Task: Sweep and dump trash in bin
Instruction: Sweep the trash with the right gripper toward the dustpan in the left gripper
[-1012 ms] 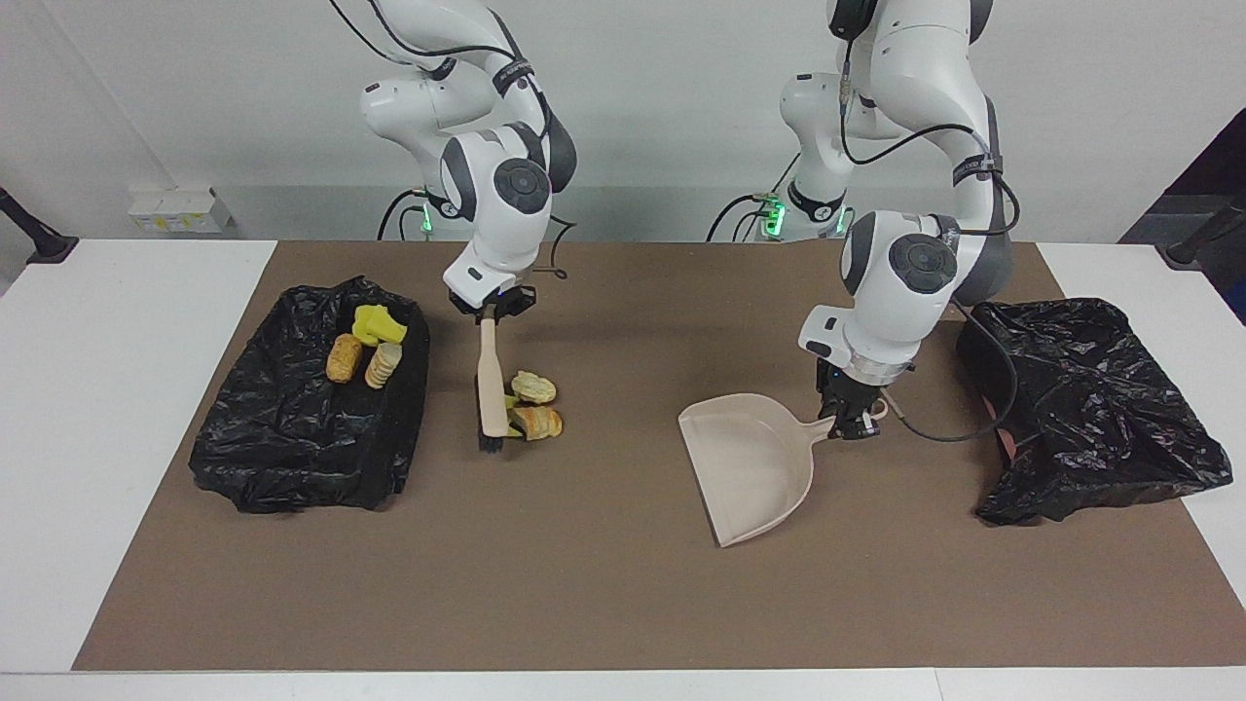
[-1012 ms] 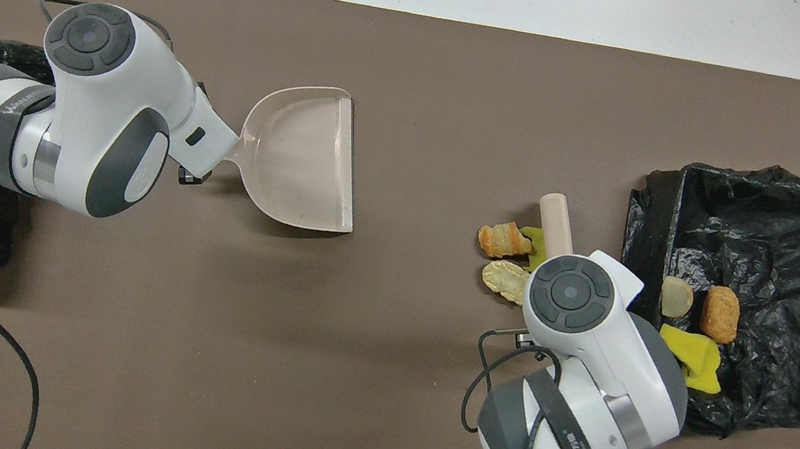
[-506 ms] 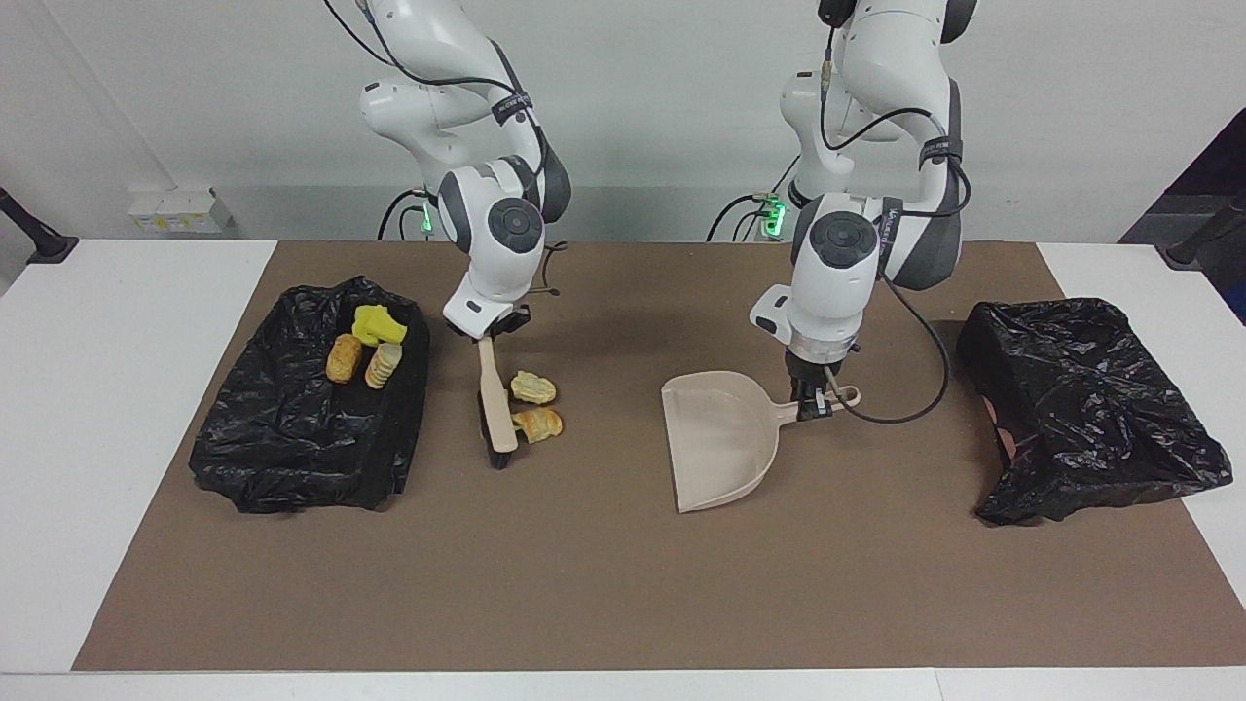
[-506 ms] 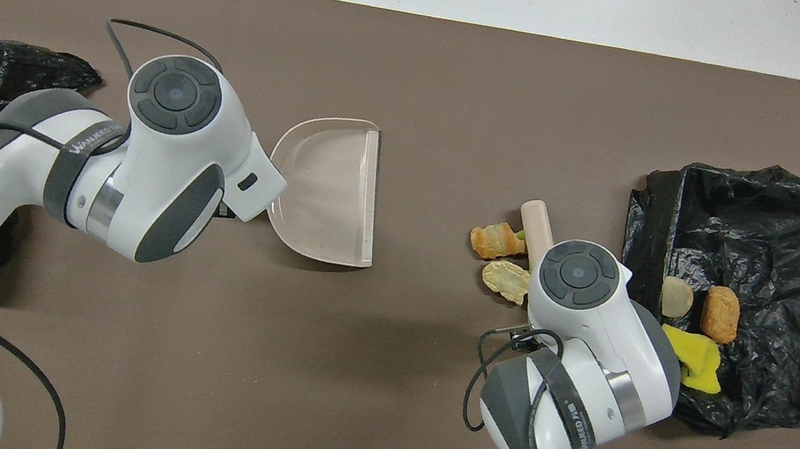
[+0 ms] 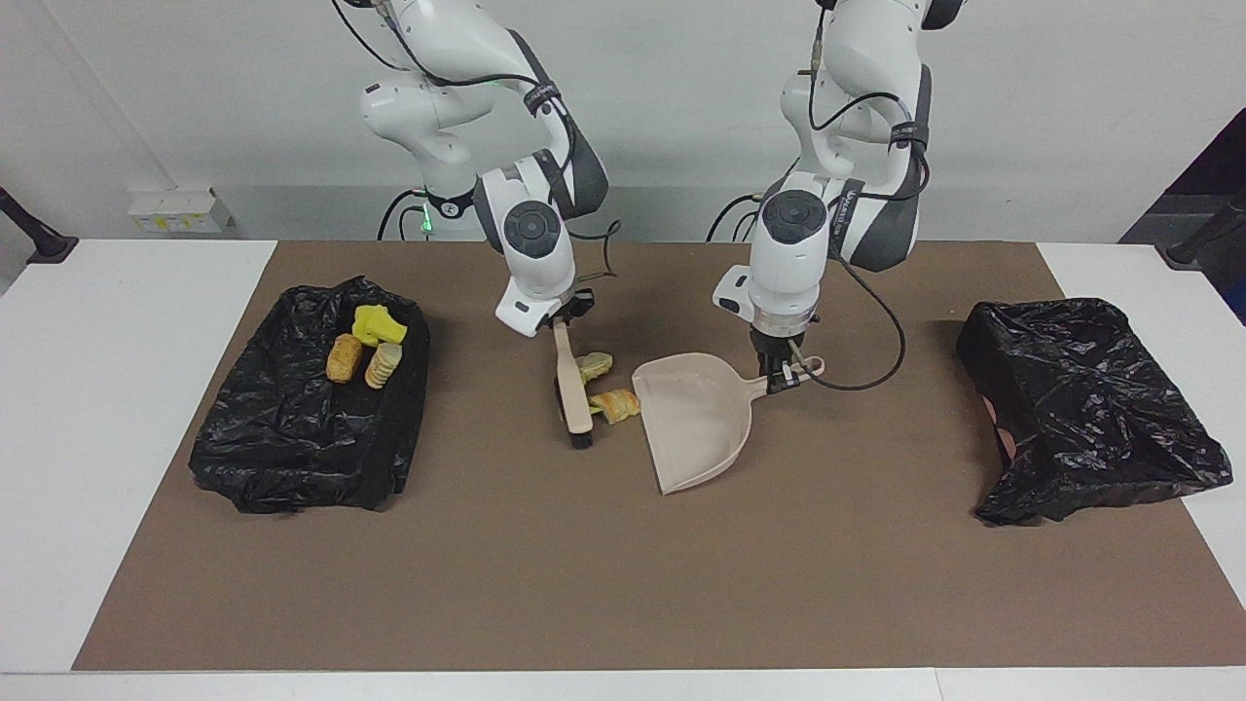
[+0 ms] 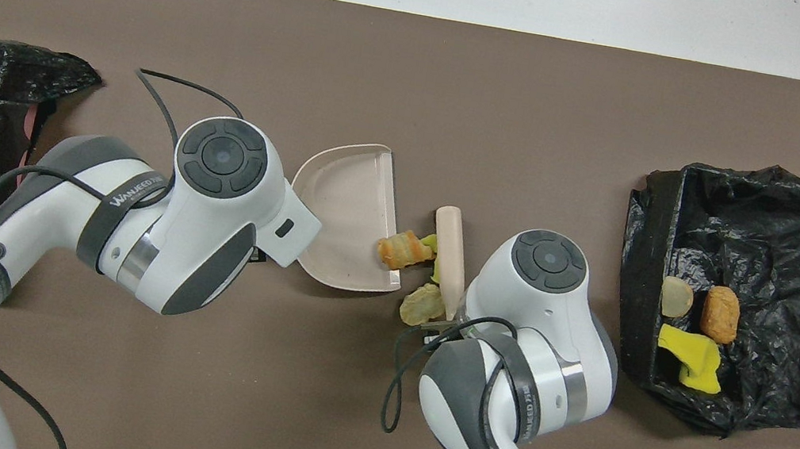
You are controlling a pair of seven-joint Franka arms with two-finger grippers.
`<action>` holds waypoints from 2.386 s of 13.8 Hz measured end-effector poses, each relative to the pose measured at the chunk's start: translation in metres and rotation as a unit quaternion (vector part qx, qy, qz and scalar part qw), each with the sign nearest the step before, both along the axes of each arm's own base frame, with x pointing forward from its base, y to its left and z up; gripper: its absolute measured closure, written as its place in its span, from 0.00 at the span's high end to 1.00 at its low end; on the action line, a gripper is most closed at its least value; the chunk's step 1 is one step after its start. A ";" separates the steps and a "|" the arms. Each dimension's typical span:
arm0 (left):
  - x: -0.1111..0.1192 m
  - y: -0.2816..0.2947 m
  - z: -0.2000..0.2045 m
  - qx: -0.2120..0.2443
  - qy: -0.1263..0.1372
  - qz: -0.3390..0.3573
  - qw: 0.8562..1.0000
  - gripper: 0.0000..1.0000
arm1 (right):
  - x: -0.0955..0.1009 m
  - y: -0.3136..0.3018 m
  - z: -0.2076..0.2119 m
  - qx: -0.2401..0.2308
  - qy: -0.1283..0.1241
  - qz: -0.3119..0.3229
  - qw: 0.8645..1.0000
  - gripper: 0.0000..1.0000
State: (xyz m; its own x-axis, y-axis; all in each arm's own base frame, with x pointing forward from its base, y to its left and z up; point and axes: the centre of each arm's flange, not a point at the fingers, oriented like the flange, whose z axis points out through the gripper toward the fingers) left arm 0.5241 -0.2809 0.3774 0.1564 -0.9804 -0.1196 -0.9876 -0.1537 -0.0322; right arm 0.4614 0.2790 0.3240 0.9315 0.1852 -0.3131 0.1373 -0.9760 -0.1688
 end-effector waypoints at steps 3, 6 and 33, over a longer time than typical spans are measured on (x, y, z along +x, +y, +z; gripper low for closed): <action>-0.016 -0.014 -0.006 0.001 -0.002 0.002 1.000 0.30 | -0.005 0.026 0.002 0.059 0.023 -0.042 0.997 0.26; -0.017 -0.017 -0.005 -0.003 -0.010 -0.004 1.000 0.30 | 0.002 0.039 0.022 0.096 0.026 -0.062 0.993 0.26; -0.048 0.024 -0.002 0.005 0.008 -0.087 0.996 0.30 | -0.076 0.105 0.031 0.109 0.027 -0.106 0.988 0.26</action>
